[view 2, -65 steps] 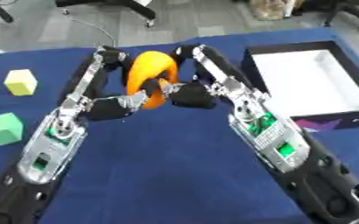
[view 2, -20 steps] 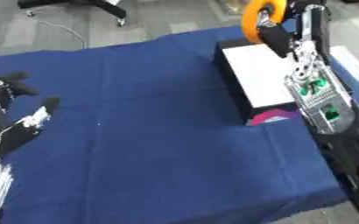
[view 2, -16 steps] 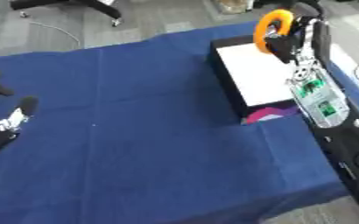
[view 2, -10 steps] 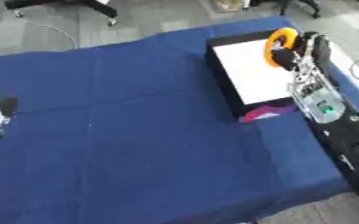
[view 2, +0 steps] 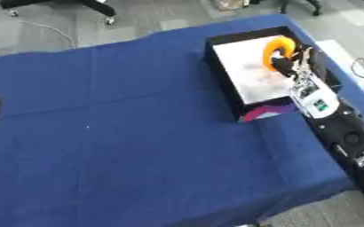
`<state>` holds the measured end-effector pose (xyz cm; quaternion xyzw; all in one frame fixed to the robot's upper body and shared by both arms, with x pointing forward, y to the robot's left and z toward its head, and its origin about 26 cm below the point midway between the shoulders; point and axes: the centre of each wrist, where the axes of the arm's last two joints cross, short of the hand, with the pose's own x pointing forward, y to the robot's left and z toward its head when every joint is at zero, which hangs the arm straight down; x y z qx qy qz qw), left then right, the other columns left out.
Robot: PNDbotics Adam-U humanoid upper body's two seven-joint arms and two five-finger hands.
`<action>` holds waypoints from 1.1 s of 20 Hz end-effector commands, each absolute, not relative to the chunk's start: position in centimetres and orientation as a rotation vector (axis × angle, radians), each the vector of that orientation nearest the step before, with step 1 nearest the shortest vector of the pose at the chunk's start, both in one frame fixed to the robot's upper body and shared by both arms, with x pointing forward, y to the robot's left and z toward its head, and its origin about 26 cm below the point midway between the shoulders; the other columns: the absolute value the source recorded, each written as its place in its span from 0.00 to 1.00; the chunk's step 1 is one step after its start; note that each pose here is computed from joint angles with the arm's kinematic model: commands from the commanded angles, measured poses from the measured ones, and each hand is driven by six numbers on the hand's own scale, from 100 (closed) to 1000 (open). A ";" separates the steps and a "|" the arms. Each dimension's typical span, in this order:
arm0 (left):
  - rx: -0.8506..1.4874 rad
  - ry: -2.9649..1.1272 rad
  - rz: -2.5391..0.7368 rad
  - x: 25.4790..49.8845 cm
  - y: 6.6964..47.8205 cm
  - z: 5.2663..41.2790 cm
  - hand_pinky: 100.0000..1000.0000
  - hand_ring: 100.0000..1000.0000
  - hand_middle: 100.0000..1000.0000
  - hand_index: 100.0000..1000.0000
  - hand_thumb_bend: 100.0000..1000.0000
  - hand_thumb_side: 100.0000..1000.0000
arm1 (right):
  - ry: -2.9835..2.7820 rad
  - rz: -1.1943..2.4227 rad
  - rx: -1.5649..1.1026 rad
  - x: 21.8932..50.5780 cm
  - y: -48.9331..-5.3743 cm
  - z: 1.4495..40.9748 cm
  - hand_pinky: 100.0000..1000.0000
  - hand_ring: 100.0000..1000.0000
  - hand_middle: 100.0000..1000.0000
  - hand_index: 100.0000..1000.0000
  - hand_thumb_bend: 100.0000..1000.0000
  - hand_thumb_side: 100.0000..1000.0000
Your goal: Pick up the objects with one hand, pass them to the other hand, and then place them into the box on the other side of the table.
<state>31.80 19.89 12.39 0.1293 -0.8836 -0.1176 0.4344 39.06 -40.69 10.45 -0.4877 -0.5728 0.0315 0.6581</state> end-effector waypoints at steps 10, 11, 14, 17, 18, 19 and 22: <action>0.338 -2.210 -0.306 31.9 20.3 12.7 0.75 0.52 0.41 0.72 0.60 0.35 | -1.334 0.346 -1.343 38.7 -39.8 14.3 0.31 0.92 0.55 1.00 0.00 0.67; 0.339 -2.210 -0.305 31.9 20.3 12.7 0.75 0.52 0.41 0.72 0.60 0.35 | -1.337 0.367 -1.362 38.6 -39.6 14.7 0.31 0.92 0.55 1.00 0.00 0.65; 0.343 -2.209 -0.303 31.9 20.4 12.7 0.75 0.52 0.41 0.72 0.60 0.35 | -1.338 0.416 -1.405 38.4 -39.2 15.7 0.32 0.92 0.56 1.00 0.00 0.60; 0.350 -2.207 -0.299 31.9 20.5 12.7 0.75 0.52 0.41 0.72 0.60 0.35 | -1.371 0.448 -1.420 38.1 -38.3 16.6 0.32 0.92 0.57 1.00 0.00 0.51; 0.353 -2.205 -0.297 31.9 20.5 12.6 0.75 0.52 0.41 0.72 0.60 0.35 | -1.397 0.460 -1.424 38.0 -37.8 17.1 0.32 0.91 0.57 1.00 0.00 0.47; 0.356 -2.201 -0.295 31.9 20.6 12.5 0.75 0.52 0.40 0.72 0.60 0.35 | -1.432 0.471 -1.426 37.9 -37.1 17.6 0.32 0.92 0.57 1.00 0.00 0.44; 0.364 -2.178 -0.297 32.0 20.7 12.1 0.75 0.52 0.40 0.72 0.60 0.35 | -1.590 0.487 -1.430 37.1 -34.2 19.8 0.31 0.91 0.56 1.00 0.00 0.34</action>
